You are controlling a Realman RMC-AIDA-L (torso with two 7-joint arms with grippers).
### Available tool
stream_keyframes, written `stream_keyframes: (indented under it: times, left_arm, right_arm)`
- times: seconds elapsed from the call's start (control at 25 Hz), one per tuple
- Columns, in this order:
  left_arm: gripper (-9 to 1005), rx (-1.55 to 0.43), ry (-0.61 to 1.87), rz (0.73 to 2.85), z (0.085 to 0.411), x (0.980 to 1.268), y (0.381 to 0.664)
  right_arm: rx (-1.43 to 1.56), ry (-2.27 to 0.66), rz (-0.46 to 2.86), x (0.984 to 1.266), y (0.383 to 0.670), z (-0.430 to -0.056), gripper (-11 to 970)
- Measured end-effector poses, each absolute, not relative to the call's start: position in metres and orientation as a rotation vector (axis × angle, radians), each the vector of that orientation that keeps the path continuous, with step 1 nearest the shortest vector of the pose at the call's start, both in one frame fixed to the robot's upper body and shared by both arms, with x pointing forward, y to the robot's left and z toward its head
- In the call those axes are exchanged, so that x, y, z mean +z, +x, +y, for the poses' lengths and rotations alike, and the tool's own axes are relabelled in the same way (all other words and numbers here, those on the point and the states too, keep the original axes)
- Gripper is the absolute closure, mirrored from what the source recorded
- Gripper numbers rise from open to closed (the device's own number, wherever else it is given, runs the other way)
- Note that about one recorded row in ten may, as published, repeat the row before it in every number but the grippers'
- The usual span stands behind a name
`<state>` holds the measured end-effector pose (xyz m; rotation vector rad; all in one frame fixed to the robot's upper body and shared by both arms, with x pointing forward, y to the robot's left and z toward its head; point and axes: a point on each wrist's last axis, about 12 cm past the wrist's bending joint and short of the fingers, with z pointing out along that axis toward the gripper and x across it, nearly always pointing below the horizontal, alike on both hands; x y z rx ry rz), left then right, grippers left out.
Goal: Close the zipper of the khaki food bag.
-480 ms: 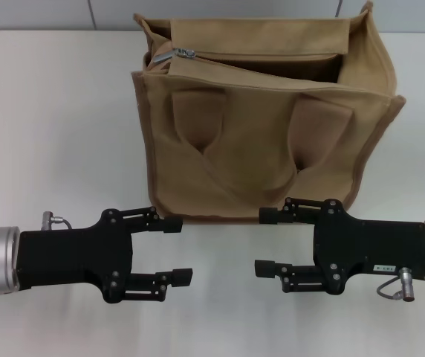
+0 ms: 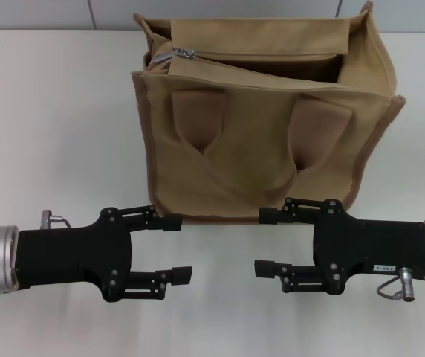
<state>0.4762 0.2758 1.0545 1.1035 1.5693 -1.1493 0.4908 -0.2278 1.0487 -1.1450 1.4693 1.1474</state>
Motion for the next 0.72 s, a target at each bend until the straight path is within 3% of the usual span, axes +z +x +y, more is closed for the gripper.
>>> stream_keyframes:
  times: [0.24, 0.36, 0.52, 0.56, 0.72]
  left_arm:
    - [223, -1.149, 1.074, 1.543, 0.275, 1.057, 0.477]
    - [225, -1.121, 0.956, 1.386, 0.274, 1.071, 0.481]
    - [227, -1.110, 0.922, 1.342, 0.274, 1.075, 0.483]
    - [228, -1.053, 0.773, 1.185, 0.276, 1.088, 0.487]
    - [230, -1.014, 0.690, 1.132, 0.279, 1.093, 0.490]
  right_arm:
    - [1.147, -1.144, 1.471, 1.048, 0.490, -0.228, 216]
    - [1.148, -1.143, 1.472, 1.048, 0.490, -0.228, 216]
    - [1.147, -1.141, 1.473, 1.048, 0.489, -0.229, 216]
    - [1.147, -1.140, 1.474, 1.048, 0.489, -0.229, 216]
    - [1.147, -1.139, 1.475, 1.047, 0.489, -0.229, 217]
